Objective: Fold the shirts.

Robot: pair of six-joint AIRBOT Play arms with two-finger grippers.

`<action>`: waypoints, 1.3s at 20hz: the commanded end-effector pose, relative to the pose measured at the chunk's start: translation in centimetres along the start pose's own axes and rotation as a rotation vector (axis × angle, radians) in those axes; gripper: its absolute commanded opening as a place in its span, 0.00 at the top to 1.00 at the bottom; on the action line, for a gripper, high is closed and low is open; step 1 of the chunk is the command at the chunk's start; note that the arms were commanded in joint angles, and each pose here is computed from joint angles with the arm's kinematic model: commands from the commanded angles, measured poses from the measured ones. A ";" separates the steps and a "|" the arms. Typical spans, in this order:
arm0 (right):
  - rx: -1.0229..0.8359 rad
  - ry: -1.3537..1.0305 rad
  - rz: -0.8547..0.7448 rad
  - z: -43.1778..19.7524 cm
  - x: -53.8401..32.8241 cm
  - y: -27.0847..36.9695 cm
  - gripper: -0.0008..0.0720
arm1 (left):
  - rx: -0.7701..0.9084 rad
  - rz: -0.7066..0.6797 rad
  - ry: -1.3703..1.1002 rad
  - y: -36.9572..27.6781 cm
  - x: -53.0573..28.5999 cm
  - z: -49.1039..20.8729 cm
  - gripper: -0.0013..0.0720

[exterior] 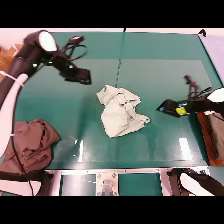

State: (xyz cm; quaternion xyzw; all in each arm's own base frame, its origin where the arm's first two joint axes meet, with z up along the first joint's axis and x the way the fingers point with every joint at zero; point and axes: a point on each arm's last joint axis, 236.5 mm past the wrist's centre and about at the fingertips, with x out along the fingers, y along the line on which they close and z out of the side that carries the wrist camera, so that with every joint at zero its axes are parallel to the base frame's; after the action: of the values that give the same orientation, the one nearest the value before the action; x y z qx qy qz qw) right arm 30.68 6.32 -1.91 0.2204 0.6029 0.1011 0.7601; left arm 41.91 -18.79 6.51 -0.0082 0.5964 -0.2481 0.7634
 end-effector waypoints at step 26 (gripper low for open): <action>-0.108 0.136 0.295 3.1 6.1 4.2 0.96 | -0.283 -0.445 -0.310 -0.8 9.7 7.9 0.96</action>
State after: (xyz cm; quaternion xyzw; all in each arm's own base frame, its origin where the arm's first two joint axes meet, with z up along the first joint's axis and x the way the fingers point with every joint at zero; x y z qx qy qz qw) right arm 34.98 12.42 -7.22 0.2539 0.6164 0.2423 0.7048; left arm 49.38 -25.82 -4.70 -0.3073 0.5114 -0.2782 0.7528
